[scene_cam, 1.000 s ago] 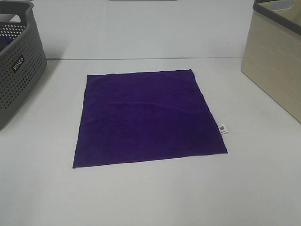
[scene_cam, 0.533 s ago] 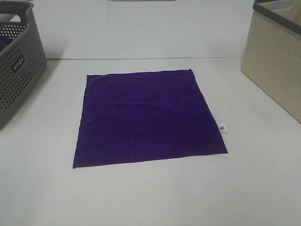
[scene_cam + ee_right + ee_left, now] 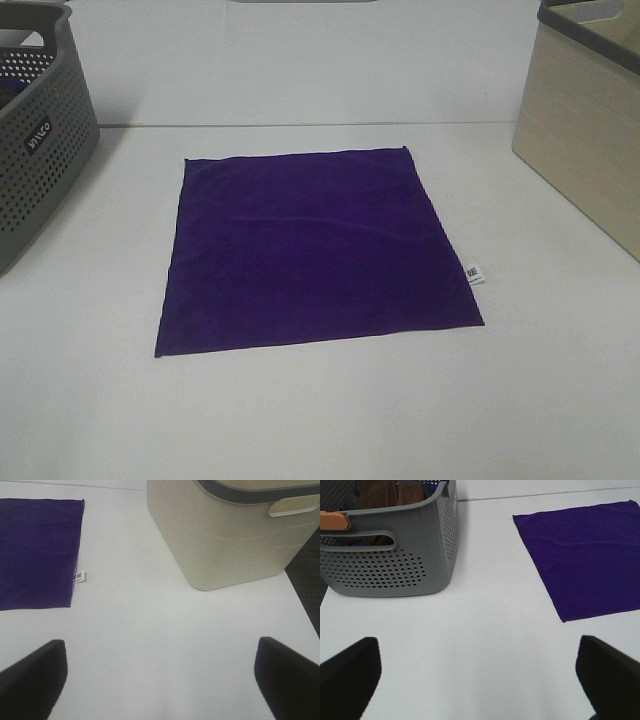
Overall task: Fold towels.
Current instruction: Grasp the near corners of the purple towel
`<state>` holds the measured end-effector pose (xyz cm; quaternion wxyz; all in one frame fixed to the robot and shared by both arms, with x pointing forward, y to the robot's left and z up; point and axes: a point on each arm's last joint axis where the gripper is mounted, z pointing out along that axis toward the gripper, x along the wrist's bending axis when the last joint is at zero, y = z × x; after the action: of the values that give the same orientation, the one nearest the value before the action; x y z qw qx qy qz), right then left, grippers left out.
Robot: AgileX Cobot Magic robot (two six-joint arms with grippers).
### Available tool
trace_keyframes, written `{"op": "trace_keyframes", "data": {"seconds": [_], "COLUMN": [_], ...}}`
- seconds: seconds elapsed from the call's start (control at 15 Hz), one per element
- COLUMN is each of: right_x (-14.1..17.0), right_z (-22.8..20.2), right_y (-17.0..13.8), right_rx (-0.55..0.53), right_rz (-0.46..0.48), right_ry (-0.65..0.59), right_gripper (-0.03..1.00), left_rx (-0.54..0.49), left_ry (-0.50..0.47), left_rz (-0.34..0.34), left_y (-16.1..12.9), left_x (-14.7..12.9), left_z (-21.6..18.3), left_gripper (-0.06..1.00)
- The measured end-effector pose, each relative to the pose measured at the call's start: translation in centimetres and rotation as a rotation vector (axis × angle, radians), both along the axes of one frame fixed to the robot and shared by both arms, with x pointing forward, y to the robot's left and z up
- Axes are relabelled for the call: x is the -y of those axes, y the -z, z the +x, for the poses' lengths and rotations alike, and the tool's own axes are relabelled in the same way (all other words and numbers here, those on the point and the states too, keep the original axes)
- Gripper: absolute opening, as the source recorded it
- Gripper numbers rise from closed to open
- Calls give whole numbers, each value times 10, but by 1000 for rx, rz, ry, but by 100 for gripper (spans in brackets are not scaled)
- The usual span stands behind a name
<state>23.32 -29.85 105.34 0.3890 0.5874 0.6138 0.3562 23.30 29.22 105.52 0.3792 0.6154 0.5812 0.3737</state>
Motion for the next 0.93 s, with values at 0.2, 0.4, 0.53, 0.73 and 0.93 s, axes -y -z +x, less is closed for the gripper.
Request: {"op": "trace_keyframes", "data": {"seconds": [0.2, 0.4, 0.53, 0.73, 0.93], "right_x": [0, 0, 0, 0, 0], "right_z": [0, 0, 0, 0, 0], "right_y": [0, 0, 0, 0, 0], "right_rx": [0, 0, 0, 0, 0], "right_rz": [0, 0, 0, 0, 0], "right_ry": [0, 0, 0, 0, 0], "right_gripper": [99, 99, 99, 99, 99], "left_rx": [0, 0, 0, 0, 0], "left_ry": [1, 1, 1, 3, 5], "left_rz": [-1, -2, -2, -5, -7], "left_y": [0, 0, 0, 0, 0], "left_x": [0, 0, 0, 0, 1], "left_z": [0, 0, 0, 0, 0], "left_gripper": [99, 99, 99, 99, 99]}}
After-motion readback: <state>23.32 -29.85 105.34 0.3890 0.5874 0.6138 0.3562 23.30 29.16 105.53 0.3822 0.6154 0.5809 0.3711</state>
